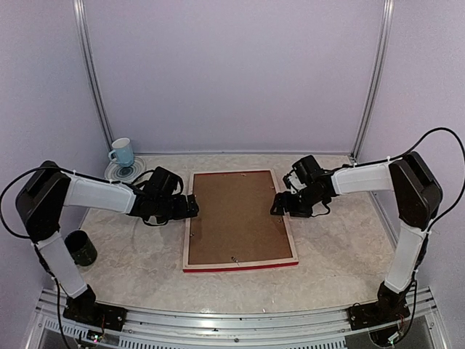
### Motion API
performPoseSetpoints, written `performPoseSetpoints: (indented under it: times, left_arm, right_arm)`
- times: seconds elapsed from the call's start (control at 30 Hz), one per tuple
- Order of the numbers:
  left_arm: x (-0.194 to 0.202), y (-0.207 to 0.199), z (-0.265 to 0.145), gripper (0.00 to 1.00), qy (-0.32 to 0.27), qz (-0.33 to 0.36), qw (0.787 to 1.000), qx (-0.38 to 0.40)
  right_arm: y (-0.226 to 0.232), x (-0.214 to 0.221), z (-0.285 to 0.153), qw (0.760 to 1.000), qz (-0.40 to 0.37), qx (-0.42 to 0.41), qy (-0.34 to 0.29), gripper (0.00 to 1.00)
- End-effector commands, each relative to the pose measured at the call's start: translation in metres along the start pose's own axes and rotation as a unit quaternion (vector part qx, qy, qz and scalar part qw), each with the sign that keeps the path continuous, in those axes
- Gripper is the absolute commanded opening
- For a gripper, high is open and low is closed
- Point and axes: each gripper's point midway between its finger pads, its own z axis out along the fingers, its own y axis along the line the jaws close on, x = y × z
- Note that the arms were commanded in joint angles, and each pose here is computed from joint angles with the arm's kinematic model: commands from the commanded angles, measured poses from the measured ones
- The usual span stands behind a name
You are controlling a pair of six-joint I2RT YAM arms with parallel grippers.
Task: Put the photo into the frame
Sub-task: Rotate the photo frame at the center of the board.
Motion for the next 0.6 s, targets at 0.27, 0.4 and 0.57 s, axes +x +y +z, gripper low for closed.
performPoseSetpoints:
  times: [0.27,0.4,0.57]
  left_arm:
    - [-0.016,-0.030,0.028,0.99,0.001,0.000,0.998,0.062]
    - [-0.021,-0.039,0.035,0.99,0.001,0.001,0.997,0.075]
    - [-0.028,-0.055,0.040,0.99,0.002,0.002,0.995,0.104]
  right_arm:
    - [0.010,0.017,-0.006,0.999,0.005,-0.042,0.014,0.91]
    - [0.015,0.024,-0.005,0.998,0.009,-0.063,0.021,0.94]
    - [0.022,0.033,-0.005,0.997,0.010,-0.077,0.028,0.95]
